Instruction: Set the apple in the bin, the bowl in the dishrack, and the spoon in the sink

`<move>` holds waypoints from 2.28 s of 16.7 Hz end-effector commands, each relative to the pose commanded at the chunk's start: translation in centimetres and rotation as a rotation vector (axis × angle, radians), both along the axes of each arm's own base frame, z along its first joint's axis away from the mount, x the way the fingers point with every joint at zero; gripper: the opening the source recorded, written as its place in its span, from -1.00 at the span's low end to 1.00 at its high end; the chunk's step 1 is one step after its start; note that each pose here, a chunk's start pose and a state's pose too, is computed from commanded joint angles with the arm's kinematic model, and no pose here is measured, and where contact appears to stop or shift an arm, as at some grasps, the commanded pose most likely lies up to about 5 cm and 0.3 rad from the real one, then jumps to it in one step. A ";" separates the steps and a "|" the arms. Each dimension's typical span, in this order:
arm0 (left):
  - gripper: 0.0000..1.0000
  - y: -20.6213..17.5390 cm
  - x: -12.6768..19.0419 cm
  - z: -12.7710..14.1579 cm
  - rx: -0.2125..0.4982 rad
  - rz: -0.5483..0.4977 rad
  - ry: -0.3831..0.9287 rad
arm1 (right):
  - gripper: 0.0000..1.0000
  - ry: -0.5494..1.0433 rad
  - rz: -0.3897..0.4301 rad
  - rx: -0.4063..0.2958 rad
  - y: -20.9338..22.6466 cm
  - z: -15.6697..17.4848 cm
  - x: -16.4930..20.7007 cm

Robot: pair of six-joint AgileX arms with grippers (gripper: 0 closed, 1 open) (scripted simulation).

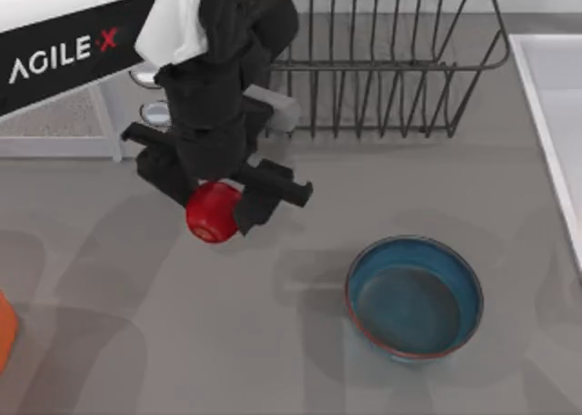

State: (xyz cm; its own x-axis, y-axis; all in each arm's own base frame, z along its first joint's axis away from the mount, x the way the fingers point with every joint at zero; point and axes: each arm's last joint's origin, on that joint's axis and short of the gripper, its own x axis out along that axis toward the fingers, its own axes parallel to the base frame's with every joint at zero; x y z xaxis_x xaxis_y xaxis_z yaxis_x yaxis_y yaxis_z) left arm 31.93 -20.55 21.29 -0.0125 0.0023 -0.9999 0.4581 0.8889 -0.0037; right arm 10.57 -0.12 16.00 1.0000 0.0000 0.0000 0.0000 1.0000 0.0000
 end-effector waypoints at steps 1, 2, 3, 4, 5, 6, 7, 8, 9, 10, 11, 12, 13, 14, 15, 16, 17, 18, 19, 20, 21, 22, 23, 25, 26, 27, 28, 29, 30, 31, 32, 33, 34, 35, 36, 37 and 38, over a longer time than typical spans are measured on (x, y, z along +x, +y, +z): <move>-1.00 1.0 -0.1 0.2 0.019 0.017 0.001 | 1.00 0.000 0.000 0.000 0.0 0.0 0.0; -1.00 2.4 -0.1 0.5 0.043 0.041 -0.003 | 1.00 0.000 0.000 0.000 0.0 0.0 0.0; -1.00 4.2 -0.3 1.0 0.071 0.072 -0.016 | 1.00 0.000 0.000 0.000 0.0 0.0 0.0; -1.00 6.2 -0.5 1.7 0.104 0.110 -0.032 | 1.00 0.000 0.000 0.000 0.0 0.0 0.0; -1.00 8.4 -0.9 2.1 0.143 0.151 -0.037 | 1.00 0.000 0.000 0.000 0.0 0.0 0.0; -1.00 10.5 -1.5 2.5 0.185 0.190 -0.036 | 1.00 0.000 0.000 0.000 0.0 0.0 0.0; -1.00 12.7 -2.3 2.8 0.229 0.232 -0.033 | 1.00 0.000 0.000 0.000 0.0 0.0 0.0; -1.00 15.0 -3.1 3.2 0.271 0.283 -0.038 | 1.00 0.000 0.000 0.000 0.0 0.0 0.0; -1.00 17.1 -4.1 3.8 0.309 0.333 -0.046 | 1.00 0.000 0.000 0.000 0.0 0.0 0.0; -1.00 18.7 -5.2 4.1 0.347 0.376 -0.049 | 1.00 0.000 0.000 0.000 0.0 0.0 0.0; -1.00 20.0 -6.1 4.2 0.382 0.408 -0.046 | 1.00 0.000 0.000 0.000 0.0 0.0 0.0; -1.00 20.9 -6.9 4.3 0.412 0.430 -0.039 | 1.00 0.000 0.000 0.000 0.0 0.0 0.0; -1.00 21.5 -7.5 4.2 0.434 0.443 -0.030 | 1.00 0.000 0.000 0.000 0.0 0.0 0.0; -1.00 21.8 -7.8 4.2 0.444 0.449 -0.024 | 1.00 0.000 0.000 0.000 0.0 0.0 0.0; -1.00 21.8 -7.8 4.2 0.446 0.450 -0.023 | 1.00 0.000 0.000 0.000 0.0 0.0 0.0; -1.00 21.8 -7.8 4.2 0.446 0.450 -0.023 | 1.00 0.000 0.000 0.000 0.0 0.0 0.0; -1.00 21.8 -7.8 4.2 0.446 0.450 -0.023 | 1.00 0.000 0.000 0.000 0.0 0.0 0.0; -1.00 20.2 -7.0 4.9 0.293 0.481 -0.071 | 1.00 0.000 0.000 0.000 0.0 0.0 0.0; -1.00 20.2 -7.0 4.8 0.296 0.482 -0.072 | 1.00 0.000 0.000 0.000 0.0 0.0 0.0; -1.00 20.6 -7.1 4.5 0.307 0.481 -0.073 | 1.00 0.000 0.000 0.000 0.0 0.0 0.0; -1.00 21.1 -7.1 3.9 0.323 0.478 -0.073 | 1.00 0.000 0.000 0.000 0.0 0.0 0.0; -1.00 21.6 -7.2 3.1 0.341 0.475 -0.069 | 1.00 0.000 0.000 0.000 0.0 0.0 0.0; -1.00 22.0 -7.4 2.1 0.356 0.470 -0.062 | 1.00 0.000 0.000 0.000 0.0 0.0 0.0; -1.00 22.8 -7.9 -0.2 0.388 0.460 -0.045 | 1.00 0.000 0.000 0.000 0.0 0.0 0.0; -1.00 23.3 -8.2 -1.1 0.407 0.455 -0.038 | 1.00 0.000 0.000 0.000 0.0 0.0 0.0; -1.00 23.8 -8.5 -1.7 0.426 0.451 -0.031 | 1.00 0.000 0.000 0.000 0.0 0.0 0.0; -1.00 24.2 -8.6 -2.1 0.440 0.450 -0.025 | 1.00 0.000 0.000 0.000 0.0 0.0 0.0; -1.00 24.3 -8.7 -2.3 0.446 0.450 -0.023 | 1.00 0.000 0.000 0.000 0.0 0.0 0.0; -1.00 24.3 -8.7 -2.3 0.446 0.450 -0.023 | 1.00 0.000 0.000 0.000 0.0 0.0 0.0; -1.00 24.3 -8.7 -2.3 0.446 0.450 -0.023 | 1.00 0.000 0.000 0.000 0.0 0.0 0.0; -1.00 24.3 -8.7 -2.3 0.446 0.450 -0.023 | 1.00 0.000 0.000 0.000 0.0 0.0 0.0; -0.85 24.3 -8.7 -2.3 0.446 0.450 -0.023 | 1.00 0.000 0.000 0.000 0.0 0.0 0.0; -0.70 24.3 -8.7 -2.3 0.446 0.450 -0.023 | 1.00 0.000 0.000 0.000 0.0 0.0 0.0; -0.55 24.3 -8.7 -2.3 0.446 0.450 -0.023 | 1.00 0.000 0.000 0.000 0.0 0.0 0.0; -0.40 24.3 -8.7 -2.3 0.446 0.450 -0.023 | 1.00 0.000 0.000 0.000 0.0 0.0 0.0; -0.25 24.3 -8.7 -2.3 0.446 0.450 -0.023 | 1.00 0.000 0.000 0.000 0.0 0.0 0.0; -0.10 24.3 -8.7 -2.3 0.446 0.450 -0.023 | 1.00 0.000 0.000 0.000 0.0 0.0 0.0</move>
State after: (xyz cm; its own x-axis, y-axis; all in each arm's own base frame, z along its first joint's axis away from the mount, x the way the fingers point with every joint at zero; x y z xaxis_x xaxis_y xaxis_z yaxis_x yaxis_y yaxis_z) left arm 23.25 3.76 19.02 -0.0876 0.4180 -0.9042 0.0345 0.9084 0.4166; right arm 10.57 -0.12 16.00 1.0000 0.0000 0.0000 0.0000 1.0000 0.0000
